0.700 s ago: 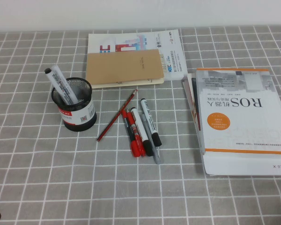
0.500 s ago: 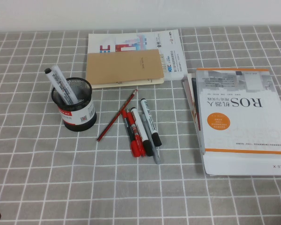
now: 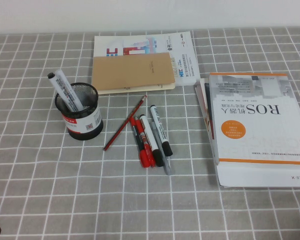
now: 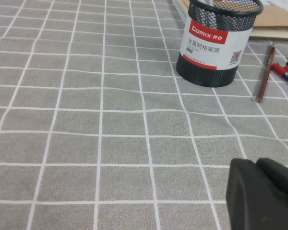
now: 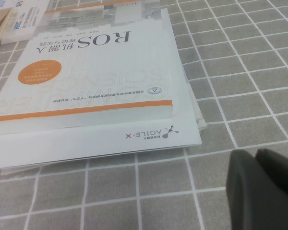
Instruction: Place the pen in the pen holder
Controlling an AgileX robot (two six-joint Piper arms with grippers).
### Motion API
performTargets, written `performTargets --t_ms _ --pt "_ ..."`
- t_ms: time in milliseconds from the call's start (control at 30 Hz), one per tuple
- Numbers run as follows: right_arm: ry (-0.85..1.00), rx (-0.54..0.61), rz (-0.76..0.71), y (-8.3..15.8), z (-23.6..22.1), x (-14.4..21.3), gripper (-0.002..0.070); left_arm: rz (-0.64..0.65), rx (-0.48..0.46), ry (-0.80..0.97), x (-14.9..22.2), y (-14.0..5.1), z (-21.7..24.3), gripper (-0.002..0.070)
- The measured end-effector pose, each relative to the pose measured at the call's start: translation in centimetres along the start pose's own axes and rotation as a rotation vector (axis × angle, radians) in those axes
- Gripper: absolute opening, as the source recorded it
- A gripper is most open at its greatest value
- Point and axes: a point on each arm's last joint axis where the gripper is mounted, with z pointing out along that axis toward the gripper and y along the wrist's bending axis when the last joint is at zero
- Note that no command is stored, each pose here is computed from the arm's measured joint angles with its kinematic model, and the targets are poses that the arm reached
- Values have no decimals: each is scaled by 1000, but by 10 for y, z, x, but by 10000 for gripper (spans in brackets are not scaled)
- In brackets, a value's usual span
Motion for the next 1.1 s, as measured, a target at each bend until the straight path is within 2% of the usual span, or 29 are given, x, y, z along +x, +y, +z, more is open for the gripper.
performTargets --t_ms 367,433,533,700,767,833,1000,1100 --pt "0 1 -2 0 0 0 -13 0 0 0 0 0 0 -5" --pt "2 -18 45 2 0 0 -13 0 0 0 0 0 0 -5" --pt "-3 -98 244 9 0 -1 -13 0 0 0 0 0 0 -5" --pt "-33 -299 829 23 -4 -13 -13 0 0 0 0 0 0 -5" --pt "-56 -327 946 23 -5 -17 -13 0 0 0 0 0 0 -5" --pt "-61 -332 967 23 -5 -18 -13 0 0 0 0 0 0 -5" --pt "-80 -326 864 23 -5 -18 -13 0 0 0 0 0 0 -5" --pt "-32 -344 820 26 -5 -15 -13 0 0 0 0 0 0 -5"
